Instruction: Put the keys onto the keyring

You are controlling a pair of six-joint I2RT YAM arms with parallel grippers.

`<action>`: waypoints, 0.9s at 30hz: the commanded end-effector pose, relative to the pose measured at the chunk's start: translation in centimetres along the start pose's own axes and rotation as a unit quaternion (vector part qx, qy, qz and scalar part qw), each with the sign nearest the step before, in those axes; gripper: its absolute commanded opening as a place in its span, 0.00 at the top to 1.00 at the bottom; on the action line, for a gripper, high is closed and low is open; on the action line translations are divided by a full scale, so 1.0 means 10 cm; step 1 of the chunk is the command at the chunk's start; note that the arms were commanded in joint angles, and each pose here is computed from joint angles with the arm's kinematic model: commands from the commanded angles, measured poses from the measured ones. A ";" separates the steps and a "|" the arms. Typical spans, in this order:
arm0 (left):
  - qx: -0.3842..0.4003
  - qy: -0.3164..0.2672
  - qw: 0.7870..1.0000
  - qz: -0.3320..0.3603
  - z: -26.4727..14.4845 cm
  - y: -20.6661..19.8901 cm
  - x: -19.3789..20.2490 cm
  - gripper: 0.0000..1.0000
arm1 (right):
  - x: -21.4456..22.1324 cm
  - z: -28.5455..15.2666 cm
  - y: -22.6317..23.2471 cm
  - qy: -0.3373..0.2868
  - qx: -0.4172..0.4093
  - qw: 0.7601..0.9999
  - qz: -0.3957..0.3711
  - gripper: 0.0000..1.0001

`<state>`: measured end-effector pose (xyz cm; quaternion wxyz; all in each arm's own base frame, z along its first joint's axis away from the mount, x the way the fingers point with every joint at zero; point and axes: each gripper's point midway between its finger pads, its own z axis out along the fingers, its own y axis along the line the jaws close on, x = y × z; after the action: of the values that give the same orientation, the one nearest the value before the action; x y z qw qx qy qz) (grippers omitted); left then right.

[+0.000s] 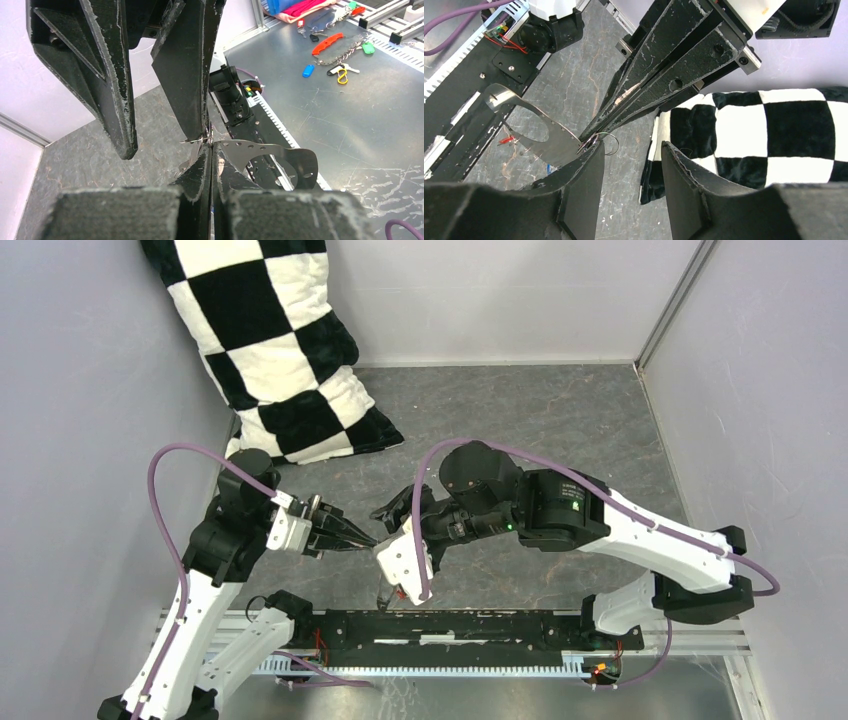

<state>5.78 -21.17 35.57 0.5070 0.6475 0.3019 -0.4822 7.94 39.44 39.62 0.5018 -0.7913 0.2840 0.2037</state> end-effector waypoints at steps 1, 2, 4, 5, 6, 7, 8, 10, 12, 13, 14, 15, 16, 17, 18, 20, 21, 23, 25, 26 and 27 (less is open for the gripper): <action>0.026 -0.022 0.998 0.047 0.01 -0.07 -0.22 0.98 | -0.02 -0.01 -0.06 -0.005 -0.010 1.000 -0.029 0.48; 0.028 -0.023 0.998 0.045 0.01 -0.08 -0.23 0.98 | -0.02 0.00 -0.06 -0.004 -0.012 0.999 -0.034 0.48; 0.031 -0.026 0.998 0.041 0.01 -0.10 -0.24 0.98 | 0.00 0.02 -0.06 -0.002 -0.018 0.999 -0.044 0.49; 0.033 -0.027 0.998 0.040 0.01 -0.11 -0.24 0.98 | 0.02 0.02 -0.07 -0.001 -0.019 0.999 -0.050 0.49; 0.034 -0.028 0.998 0.038 0.01 -0.11 -0.25 0.98 | 0.03 0.02 -0.06 -0.002 -0.022 0.998 -0.056 0.49; 0.036 -0.029 0.998 0.036 0.01 -0.12 -0.25 0.98 | 0.03 0.01 -0.07 -0.006 -0.024 0.998 -0.061 0.48; 0.037 -0.029 0.998 0.033 0.01 -0.12 -0.25 0.98 | 0.03 0.00 -0.09 -0.010 -0.022 0.998 -0.064 0.49; 0.038 -0.030 0.998 0.031 0.01 -0.13 -0.26 0.98 | 0.03 -0.01 -0.12 -0.013 -0.021 0.998 -0.065 0.48; 0.039 -0.031 0.998 0.030 0.01 -0.13 -0.26 0.98 | 0.04 -0.02 -0.16 -0.014 -0.018 0.998 -0.066 0.48; 0.039 -0.031 0.998 0.029 0.01 -0.13 -0.26 0.98 | 0.03 -0.03 -0.16 -0.014 -0.018 0.998 -0.066 0.48; 0.040 -0.031 0.998 0.028 0.01 -0.13 -0.25 0.98 | 0.02 -0.03 -0.15 -0.017 -0.020 0.997 -0.067 0.48; 0.040 -0.031 0.998 0.028 0.01 -0.14 -0.25 0.98 | 0.01 -0.04 -0.14 -0.021 -0.022 0.997 -0.068 0.48; 0.039 -0.031 0.998 0.027 0.01 -0.14 -0.25 0.98 | 0.01 -0.03 -0.12 -0.023 -0.025 0.997 -0.070 0.47; 0.041 -0.031 0.998 0.027 0.01 -0.14 -0.25 0.98 | 0.00 -0.04 -0.11 -0.027 -0.029 0.997 -0.072 0.47; 0.041 -0.032 0.998 0.026 0.01 -0.14 -0.25 0.98 | 0.01 -0.02 -0.09 -0.027 -0.035 0.996 -0.075 0.47; 0.043 -0.033 0.998 0.024 0.01 -0.14 -0.26 0.98 | 0.03 -0.01 -0.05 -0.026 -0.045 0.996 -0.078 0.46; 0.044 -0.034 0.998 0.024 0.01 -0.14 -0.27 0.98 | 0.04 0.00 -0.04 -0.025 -0.047 0.996 -0.077 0.46; 0.046 -0.036 0.998 0.023 0.01 -0.15 -0.29 0.98 | 0.05 0.01 -0.04 -0.023 -0.051 0.995 -0.077 0.46; 0.049 -0.038 0.998 0.017 0.01 -0.16 -0.30 0.98 | 0.08 0.01 -0.04 -0.019 -0.052 0.996 -0.077 0.46; 0.050 -0.039 0.998 0.018 0.01 -0.17 -0.31 0.98 | 0.10 0.00 -0.05 -0.016 -0.050 0.996 -0.078 0.46; 0.051 -0.040 0.998 0.018 0.01 -0.17 -0.32 0.98 | 0.10 -0.02 -0.07 -0.015 -0.047 0.996 -0.081 0.46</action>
<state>5.70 -21.15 35.61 0.5008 0.6451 0.3069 -0.4887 8.12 40.01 39.54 0.4885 -0.8206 0.2087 0.2110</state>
